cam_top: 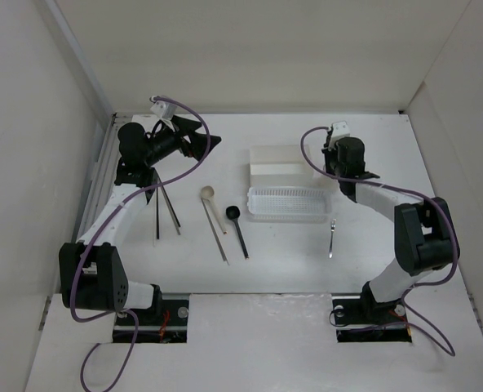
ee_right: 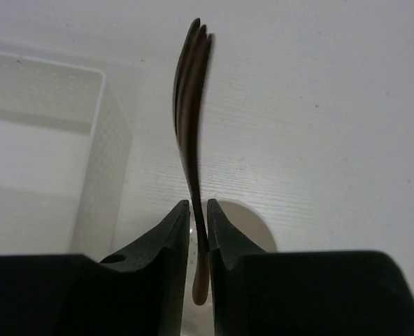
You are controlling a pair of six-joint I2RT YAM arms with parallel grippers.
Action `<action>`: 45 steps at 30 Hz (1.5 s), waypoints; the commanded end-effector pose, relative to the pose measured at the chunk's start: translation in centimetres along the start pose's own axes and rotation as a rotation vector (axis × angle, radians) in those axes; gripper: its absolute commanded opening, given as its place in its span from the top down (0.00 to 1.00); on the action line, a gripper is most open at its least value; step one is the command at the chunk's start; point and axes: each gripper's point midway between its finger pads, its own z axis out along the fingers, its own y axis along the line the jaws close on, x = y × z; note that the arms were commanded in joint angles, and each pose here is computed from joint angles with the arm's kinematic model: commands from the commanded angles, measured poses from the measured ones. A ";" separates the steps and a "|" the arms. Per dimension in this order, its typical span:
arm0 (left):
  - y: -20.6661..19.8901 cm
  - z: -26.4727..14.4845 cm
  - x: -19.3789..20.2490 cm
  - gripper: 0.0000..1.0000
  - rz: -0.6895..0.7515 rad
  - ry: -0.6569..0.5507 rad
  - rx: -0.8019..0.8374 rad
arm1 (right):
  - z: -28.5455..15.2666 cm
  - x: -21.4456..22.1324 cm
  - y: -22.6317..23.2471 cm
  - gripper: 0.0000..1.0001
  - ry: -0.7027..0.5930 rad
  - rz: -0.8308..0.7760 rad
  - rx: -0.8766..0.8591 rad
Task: Sort the eating utensils into containers
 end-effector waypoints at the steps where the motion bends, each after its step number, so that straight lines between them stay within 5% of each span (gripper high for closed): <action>1: -0.8 -0.2 -2.8 0.00 0.087 -0.067 0.018 | -0.8 -2.2 -0.9 0.77 -0.083 0.045 0.021; 5: -0.8 -0.2 -2.8 0.00 0.087 -0.067 0.018 | -0.9 -2.1 -1.2 0.56 -0.084 0.072 0.011; 19: -0.9 -0.4 -2.7 0.00 0.096 -0.068 0.017 | -4.7 -5.6 -2.5 0.48 -0.194 0.195 0.048; 25: -1.1 -0.5 -2.6 0.00 0.096 -0.068 0.017 | -4.2 -2.5 -4.9 0.37 0.046 0.339 0.061; 27: -1.0 -0.6 -2.2 0.00 0.090 -0.061 0.015 | -3.3 1.1 -4.8 0.37 0.224 0.376 0.052; 35: -0.9 -0.8 -1.8 0.00 0.083 -0.058 0.005 | -2.4 2.2 -4.1 0.37 0.282 0.412 -0.013; 45: -1.2 -1.1 -2.1 0.00 0.089 -0.068 -0.002 | -0.5 5.1 -4.1 0.64 0.377 0.441 0.008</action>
